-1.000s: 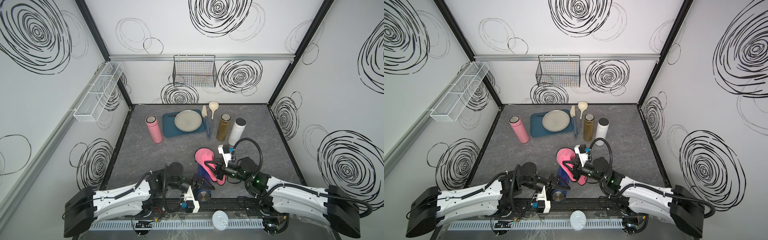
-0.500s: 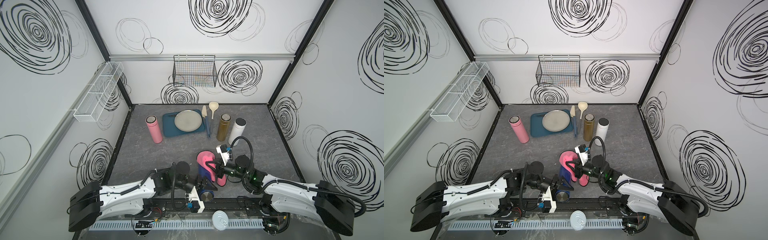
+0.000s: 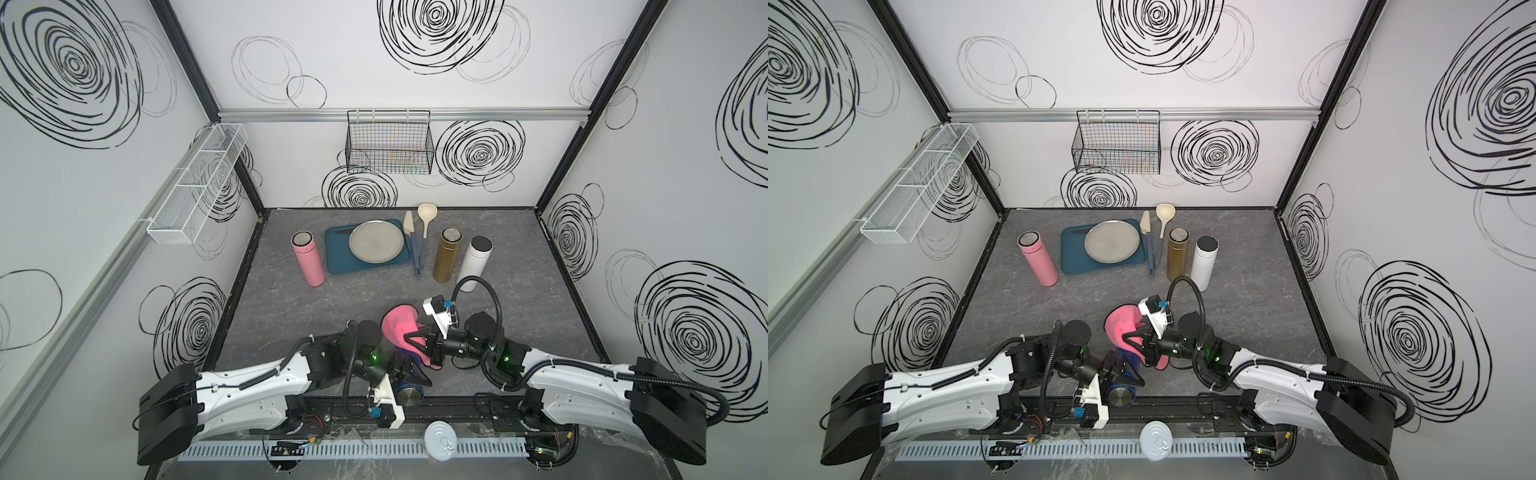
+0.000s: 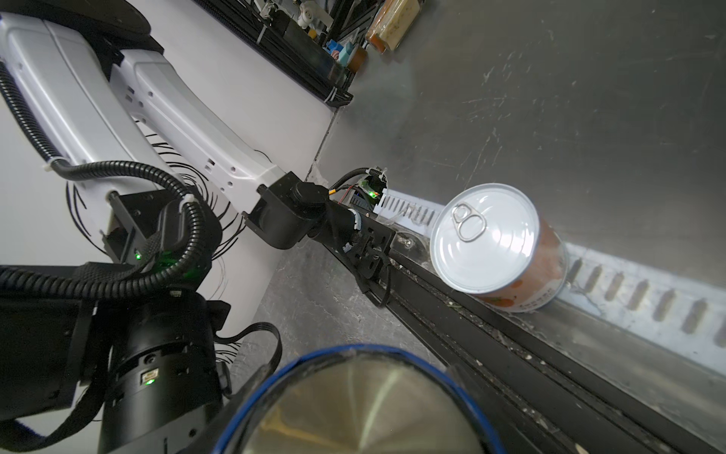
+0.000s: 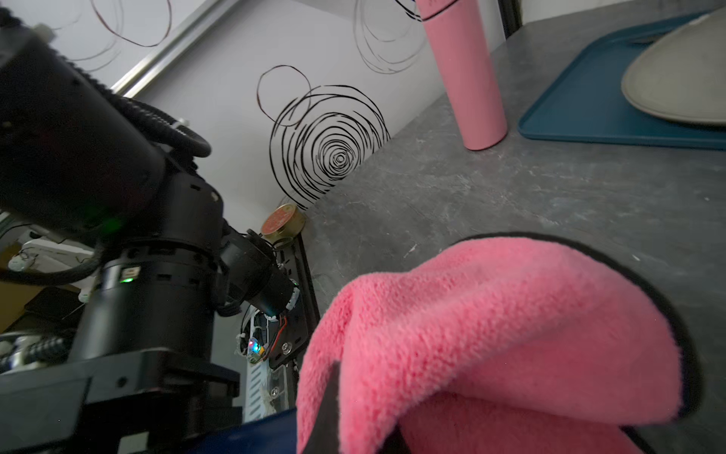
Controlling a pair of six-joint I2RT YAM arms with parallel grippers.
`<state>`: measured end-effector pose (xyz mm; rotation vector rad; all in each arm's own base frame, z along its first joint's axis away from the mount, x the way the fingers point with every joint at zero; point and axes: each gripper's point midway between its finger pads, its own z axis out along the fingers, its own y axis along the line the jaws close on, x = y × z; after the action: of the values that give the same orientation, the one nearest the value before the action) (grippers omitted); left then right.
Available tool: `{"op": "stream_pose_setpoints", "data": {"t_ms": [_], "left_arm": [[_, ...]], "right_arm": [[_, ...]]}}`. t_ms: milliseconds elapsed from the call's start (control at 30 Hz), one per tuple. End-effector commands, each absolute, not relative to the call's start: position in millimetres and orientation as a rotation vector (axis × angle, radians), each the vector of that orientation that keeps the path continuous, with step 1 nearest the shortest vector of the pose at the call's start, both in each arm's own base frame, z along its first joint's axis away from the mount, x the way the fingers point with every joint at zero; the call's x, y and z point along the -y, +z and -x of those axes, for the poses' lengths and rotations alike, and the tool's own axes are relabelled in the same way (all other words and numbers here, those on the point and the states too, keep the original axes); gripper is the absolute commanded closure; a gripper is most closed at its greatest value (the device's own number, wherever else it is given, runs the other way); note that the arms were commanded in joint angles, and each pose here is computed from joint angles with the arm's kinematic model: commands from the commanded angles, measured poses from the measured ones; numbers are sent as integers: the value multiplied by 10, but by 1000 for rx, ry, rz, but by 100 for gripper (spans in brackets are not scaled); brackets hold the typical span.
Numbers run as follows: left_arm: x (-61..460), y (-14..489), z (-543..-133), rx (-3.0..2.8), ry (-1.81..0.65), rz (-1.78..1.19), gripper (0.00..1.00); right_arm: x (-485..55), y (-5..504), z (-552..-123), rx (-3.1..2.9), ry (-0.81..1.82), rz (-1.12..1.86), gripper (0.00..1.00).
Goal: Wipe the surface of the thermos
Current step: Wipe the dirt from the surface of the thermos.
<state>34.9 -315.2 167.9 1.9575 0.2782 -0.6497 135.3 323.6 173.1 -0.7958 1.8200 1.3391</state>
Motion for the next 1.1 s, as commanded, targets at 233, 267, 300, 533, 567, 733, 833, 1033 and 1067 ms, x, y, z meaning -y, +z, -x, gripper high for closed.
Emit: {"op": "stream_pose_setpoints", "data": {"t_ms": [233, 267, 300, 533, 567, 733, 833, 1033, 1067], "left_arm": [[3256, 2081, -423, -151, -578, -1865, 100], [3251, 2086, -423, -156, -582, -1860, 100], [3248, 2094, -418, -158, -586, -1855, 100], [3300, 2261, -464, -220, -618, -1778, 100], [3310, 2290, -485, -235, -617, -1766, 100], [3352, 2492, -584, -317, -625, -1664, 100], [3354, 2712, -674, -386, -638, -1551, 100], [3246, 3281, -965, -601, -740, -1196, 100], [3243, 3321, -1010, -631, -748, -1168, 100]], "right_arm": [[-3539, 2485, -806, -1554, 1415, 1047, 100], [-3553, 2447, -816, -1560, 1423, 1039, 100], [-3558, 2348, -868, -1594, 1415, 1022, 100], [-3288, 1729, -1453, -1812, 1372, 784, 100], [-3260, 1721, -1492, -1819, 1355, 771, 100], [-3243, 2054, -1467, -1731, 1346, 804, 100], [-3200, 2259, -1410, -1663, 1356, 781, 100], [-2883, 2025, -1690, -1689, 1197, 525, 100], [-2824, 1913, -1777, -1728, 1150, 485, 100]]}}
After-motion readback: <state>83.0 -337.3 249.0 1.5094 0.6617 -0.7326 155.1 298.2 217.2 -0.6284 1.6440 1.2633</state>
